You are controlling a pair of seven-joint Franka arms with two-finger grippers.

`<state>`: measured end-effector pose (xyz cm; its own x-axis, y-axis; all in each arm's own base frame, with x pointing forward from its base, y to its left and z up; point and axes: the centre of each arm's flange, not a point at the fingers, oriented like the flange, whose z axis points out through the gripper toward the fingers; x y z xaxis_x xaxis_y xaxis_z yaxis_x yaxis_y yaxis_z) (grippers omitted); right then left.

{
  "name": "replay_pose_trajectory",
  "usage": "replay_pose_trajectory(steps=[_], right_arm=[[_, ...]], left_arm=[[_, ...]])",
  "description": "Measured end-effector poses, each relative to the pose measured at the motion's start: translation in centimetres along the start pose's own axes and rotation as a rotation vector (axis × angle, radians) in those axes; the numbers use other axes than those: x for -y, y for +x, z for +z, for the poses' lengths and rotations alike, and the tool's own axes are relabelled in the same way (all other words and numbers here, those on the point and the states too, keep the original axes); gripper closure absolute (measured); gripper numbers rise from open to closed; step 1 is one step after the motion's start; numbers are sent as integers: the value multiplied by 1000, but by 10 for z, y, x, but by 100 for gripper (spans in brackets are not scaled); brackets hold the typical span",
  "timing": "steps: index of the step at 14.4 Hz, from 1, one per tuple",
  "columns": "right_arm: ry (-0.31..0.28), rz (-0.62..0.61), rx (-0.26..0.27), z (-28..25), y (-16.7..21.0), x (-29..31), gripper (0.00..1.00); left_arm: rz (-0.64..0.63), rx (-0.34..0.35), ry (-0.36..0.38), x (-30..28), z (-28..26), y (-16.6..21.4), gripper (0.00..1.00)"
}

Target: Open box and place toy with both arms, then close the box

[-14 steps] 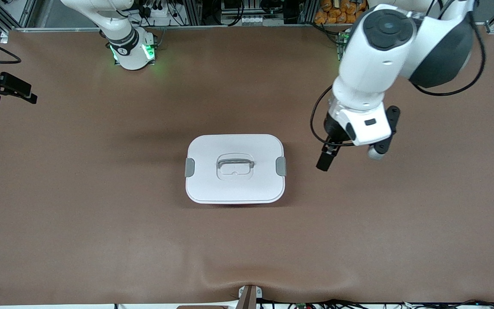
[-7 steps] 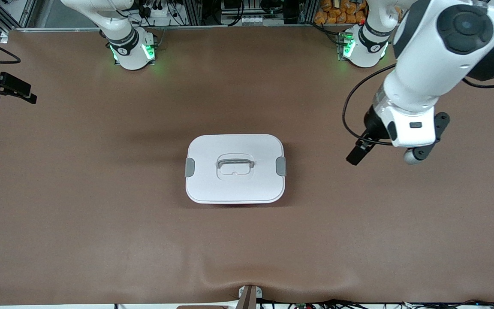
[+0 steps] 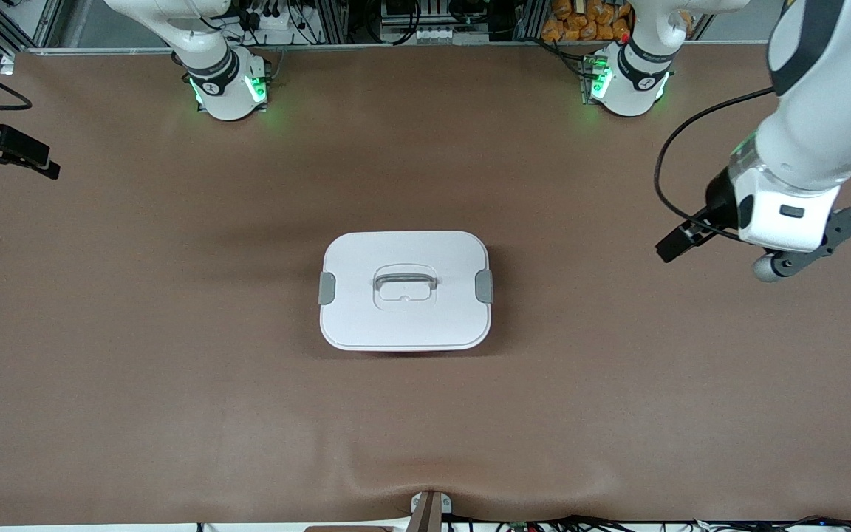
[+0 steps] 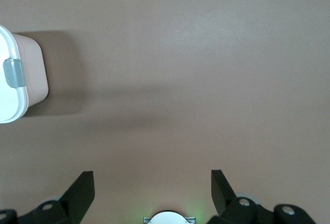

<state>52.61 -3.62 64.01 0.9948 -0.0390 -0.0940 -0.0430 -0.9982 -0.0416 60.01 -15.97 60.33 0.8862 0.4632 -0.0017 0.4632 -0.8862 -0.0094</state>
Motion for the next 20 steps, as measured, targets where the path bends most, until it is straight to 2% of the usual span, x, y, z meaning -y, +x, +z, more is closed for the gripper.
replay_pose_trajectory(steps=[8,11,14,20], right_arm=[[0,0,-1,0,0,0,0],[0,0,-1,0,0,0,0],[0,0,-1,0,0,0,0],[0,0,-1,0,0,0,0]], left_arm=[[196,16,14,76,-20,37,0],[254,12,9,87,-27,38,0],[351,16,15,101,-34,28,0],[403,10,25,125,-52,-29,0]])
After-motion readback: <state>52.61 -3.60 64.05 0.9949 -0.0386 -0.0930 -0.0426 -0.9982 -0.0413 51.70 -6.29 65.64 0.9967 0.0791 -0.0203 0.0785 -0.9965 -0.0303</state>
